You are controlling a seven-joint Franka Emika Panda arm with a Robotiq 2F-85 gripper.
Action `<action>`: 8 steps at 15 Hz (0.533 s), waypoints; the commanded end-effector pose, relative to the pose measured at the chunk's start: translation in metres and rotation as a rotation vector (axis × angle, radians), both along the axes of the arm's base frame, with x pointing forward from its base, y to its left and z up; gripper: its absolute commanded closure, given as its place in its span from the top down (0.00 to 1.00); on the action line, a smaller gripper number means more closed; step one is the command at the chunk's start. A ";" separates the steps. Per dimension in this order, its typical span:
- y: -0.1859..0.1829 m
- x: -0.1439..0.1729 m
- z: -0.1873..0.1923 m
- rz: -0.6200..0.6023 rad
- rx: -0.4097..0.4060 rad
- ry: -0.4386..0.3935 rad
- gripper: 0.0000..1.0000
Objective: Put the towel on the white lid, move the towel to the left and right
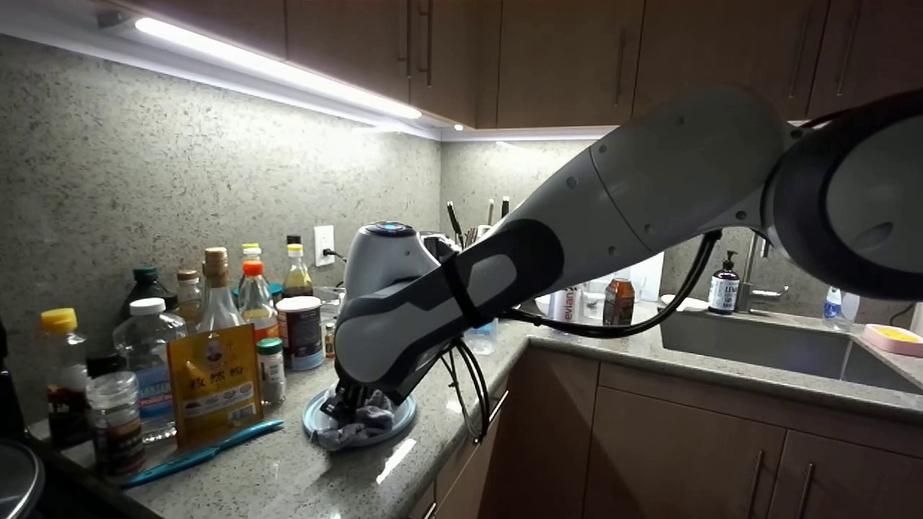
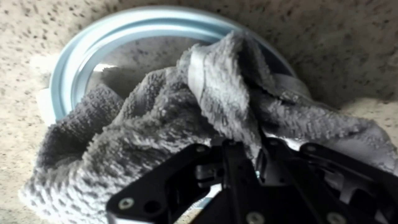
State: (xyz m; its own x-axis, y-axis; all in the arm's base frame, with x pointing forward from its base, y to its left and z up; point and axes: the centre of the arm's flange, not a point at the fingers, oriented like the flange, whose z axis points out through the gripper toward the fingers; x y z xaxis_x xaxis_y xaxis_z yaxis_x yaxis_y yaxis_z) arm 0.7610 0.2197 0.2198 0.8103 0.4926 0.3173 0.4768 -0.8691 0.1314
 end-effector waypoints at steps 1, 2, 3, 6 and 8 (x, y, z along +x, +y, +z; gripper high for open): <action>-0.008 -0.006 -0.030 -0.042 -0.183 -0.002 0.03; -0.008 -0.006 -0.031 -0.049 -0.217 -0.013 0.03; -0.010 -0.005 -0.032 -0.059 -0.254 -0.031 0.03; -0.016 -0.002 -0.037 -0.087 -0.349 -0.079 0.03; -0.018 -0.001 -0.035 -0.105 -0.374 -0.088 0.36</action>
State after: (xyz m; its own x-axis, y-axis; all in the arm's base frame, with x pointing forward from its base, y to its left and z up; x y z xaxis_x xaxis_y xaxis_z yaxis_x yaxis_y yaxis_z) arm 0.7620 0.2107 0.2094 0.8106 0.5258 0.2580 0.3903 -0.8134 0.4314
